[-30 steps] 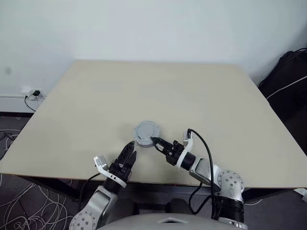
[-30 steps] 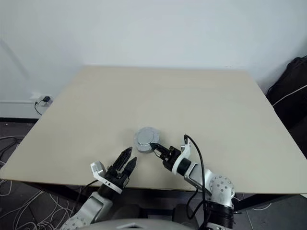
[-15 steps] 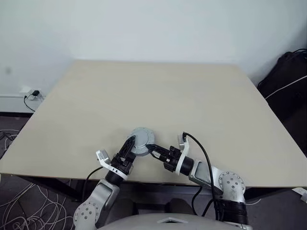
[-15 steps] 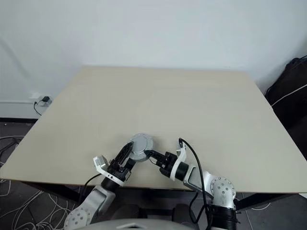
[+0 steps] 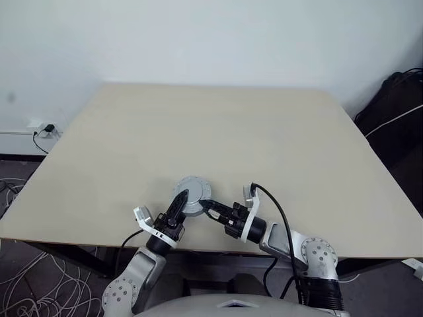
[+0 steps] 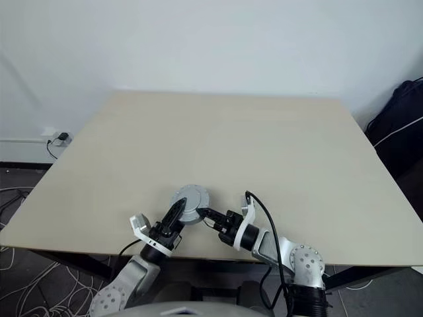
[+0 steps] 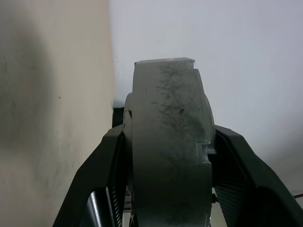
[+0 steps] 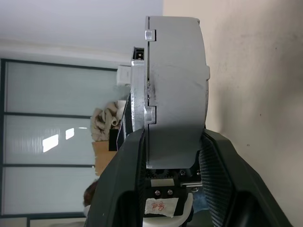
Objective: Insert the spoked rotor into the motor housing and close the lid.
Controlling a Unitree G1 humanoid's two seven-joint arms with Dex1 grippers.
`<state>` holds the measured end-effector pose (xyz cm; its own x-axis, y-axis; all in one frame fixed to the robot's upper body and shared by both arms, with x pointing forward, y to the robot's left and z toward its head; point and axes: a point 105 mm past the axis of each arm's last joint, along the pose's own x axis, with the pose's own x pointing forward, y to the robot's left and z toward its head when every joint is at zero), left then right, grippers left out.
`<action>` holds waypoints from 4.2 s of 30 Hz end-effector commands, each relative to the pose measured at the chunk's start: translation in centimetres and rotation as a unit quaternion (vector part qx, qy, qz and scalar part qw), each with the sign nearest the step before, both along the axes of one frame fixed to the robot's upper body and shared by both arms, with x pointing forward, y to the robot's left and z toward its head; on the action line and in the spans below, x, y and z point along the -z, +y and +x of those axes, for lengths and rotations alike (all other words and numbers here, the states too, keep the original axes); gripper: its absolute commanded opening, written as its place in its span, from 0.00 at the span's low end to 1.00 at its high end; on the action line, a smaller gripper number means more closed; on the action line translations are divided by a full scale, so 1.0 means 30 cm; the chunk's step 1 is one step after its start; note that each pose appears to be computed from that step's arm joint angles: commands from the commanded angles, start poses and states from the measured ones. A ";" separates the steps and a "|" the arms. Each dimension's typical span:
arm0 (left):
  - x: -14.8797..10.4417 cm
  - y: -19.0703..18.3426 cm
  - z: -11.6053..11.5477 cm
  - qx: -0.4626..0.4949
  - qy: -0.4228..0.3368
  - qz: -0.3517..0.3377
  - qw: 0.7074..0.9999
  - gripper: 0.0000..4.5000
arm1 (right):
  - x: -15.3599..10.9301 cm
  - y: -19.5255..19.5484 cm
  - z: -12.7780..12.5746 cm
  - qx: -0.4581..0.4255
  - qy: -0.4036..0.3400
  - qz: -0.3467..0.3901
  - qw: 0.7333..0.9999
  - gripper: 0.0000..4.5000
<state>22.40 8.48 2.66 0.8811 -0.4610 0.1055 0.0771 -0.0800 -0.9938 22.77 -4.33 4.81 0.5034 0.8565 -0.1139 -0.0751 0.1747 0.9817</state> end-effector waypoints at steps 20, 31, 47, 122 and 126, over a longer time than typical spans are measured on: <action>-0.055 0.109 0.156 -0.125 -0.024 0.061 0.990 0.47 | -0.053 -0.110 0.040 0.051 -0.235 -0.214 0.947 1.00; -0.021 0.205 0.350 -0.179 0.020 0.119 0.976 0.47 | 0.018 -0.174 0.017 0.055 -0.486 -0.422 0.763 1.00; 0.017 0.210 0.596 -0.183 0.108 0.200 0.956 0.47 | 0.078 -0.208 0.020 0.097 -0.459 -0.439 0.767 1.00; 0.079 0.220 -0.025 -0.213 -0.137 0.692 0.676 0.99 | 0.144 -0.376 0.018 0.268 -0.369 -0.557 0.694 1.00; 0.073 0.217 -0.021 -0.214 -0.138 0.690 0.678 0.99 | 0.144 -0.373 0.016 0.270 -0.368 -0.555 0.696 1.00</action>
